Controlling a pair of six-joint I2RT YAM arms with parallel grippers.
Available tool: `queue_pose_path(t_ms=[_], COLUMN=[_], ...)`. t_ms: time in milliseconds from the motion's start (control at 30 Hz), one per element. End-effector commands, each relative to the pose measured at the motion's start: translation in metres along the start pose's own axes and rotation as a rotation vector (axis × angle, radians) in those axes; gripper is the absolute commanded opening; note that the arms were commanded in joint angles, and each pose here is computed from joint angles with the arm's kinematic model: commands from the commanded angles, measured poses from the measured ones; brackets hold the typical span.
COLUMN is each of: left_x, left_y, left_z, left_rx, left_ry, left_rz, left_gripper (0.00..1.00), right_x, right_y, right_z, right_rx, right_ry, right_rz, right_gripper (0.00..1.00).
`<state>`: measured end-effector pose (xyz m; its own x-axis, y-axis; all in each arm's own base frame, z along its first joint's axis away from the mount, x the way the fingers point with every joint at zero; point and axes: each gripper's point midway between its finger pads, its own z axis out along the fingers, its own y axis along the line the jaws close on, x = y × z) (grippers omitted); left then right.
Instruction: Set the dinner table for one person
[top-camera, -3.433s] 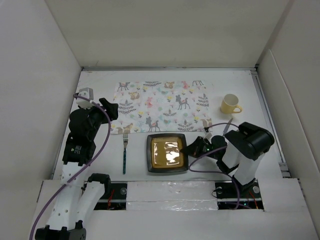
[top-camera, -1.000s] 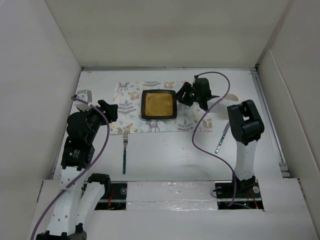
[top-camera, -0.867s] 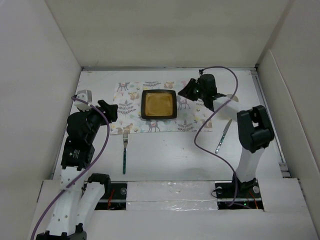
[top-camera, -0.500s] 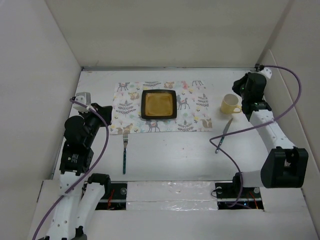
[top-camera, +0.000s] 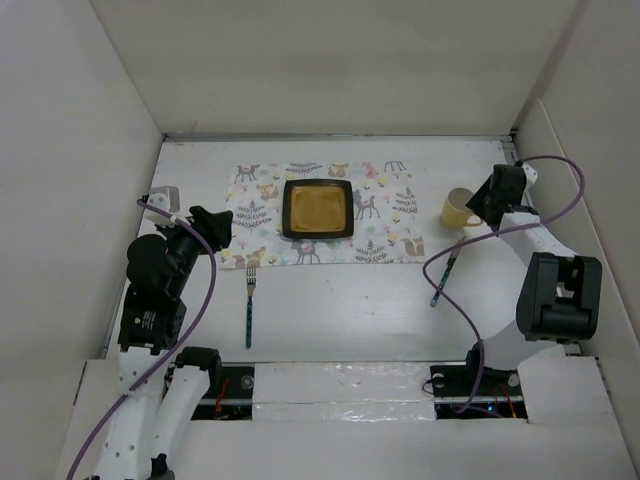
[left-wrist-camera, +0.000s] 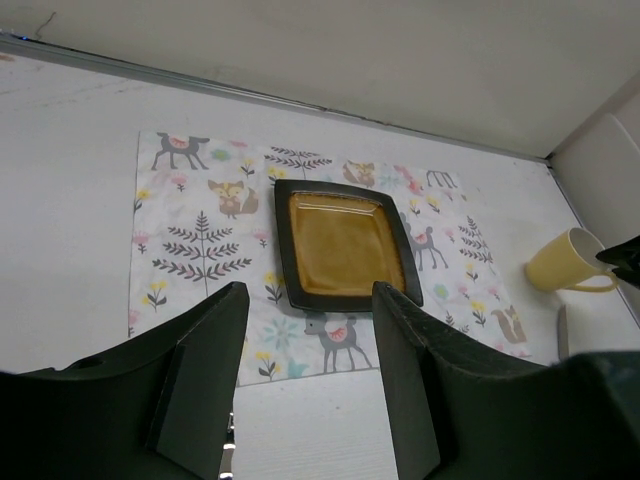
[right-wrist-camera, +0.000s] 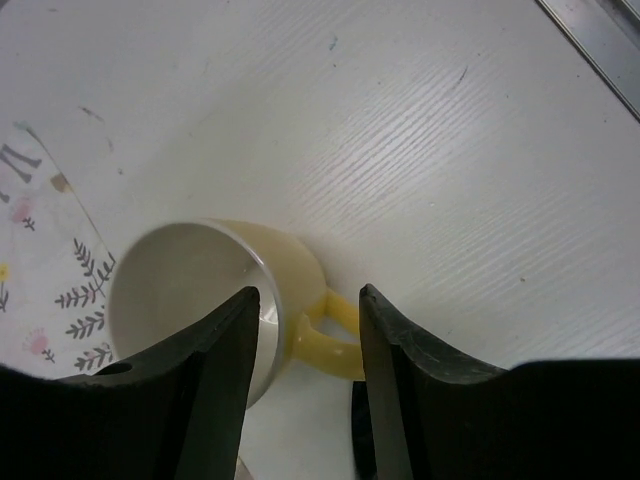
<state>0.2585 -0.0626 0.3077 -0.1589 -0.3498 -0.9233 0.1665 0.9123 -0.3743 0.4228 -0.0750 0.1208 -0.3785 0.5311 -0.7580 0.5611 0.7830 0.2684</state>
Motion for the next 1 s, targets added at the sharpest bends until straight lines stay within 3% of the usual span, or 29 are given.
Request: queue_pose_path(t_ms=[0,133,200,300,500,667,967], left_x=[-0.016,-0.015,-0.016,-0.014,-0.011,-0.011,-0.009], left_y=[-0.008,-0.006,-0.006,-0.005,-0.007,-0.007,-0.006], left_z=[-0.003,-0.002,-0.003,-0.001,0.001,0.002,0.003], left_rx=[0.027,0.020,0.018,0.015,0.029,0.027,0.028], left_ry=[-0.050,-0.048,-0.052,-0.043,-0.033,-0.028,-0.023], left_rz=[0.013,0.013,0.011,0.011,0.010,0.011,0.014], left_gripper=[0.50,0.50,0.49,0.49,0.49,0.50,0.50], right_x=[-0.012,-0.008,-0.003,-0.005,-0.055,-0.076,-0.057], right_y=[0.005,0.011,0.013,0.009,0.044,0.128,0.226], right_z=[0.007,0.022,0.031,0.025,-0.024,-0.051,-0.005], right_rx=[-0.009,-0.015,-0.013,0.025,-0.092,-0.235,-0.315], right_ry=[-0.021,0.013,0.032,0.017,-0.167,-0.173,-0.060], right_rz=[-0.017,-0.020,-0.020,-0.004,0.027,-0.114,-0.268], right_gripper=[0.49,0.41,0.28,0.00,0.00,0.00,0.00])
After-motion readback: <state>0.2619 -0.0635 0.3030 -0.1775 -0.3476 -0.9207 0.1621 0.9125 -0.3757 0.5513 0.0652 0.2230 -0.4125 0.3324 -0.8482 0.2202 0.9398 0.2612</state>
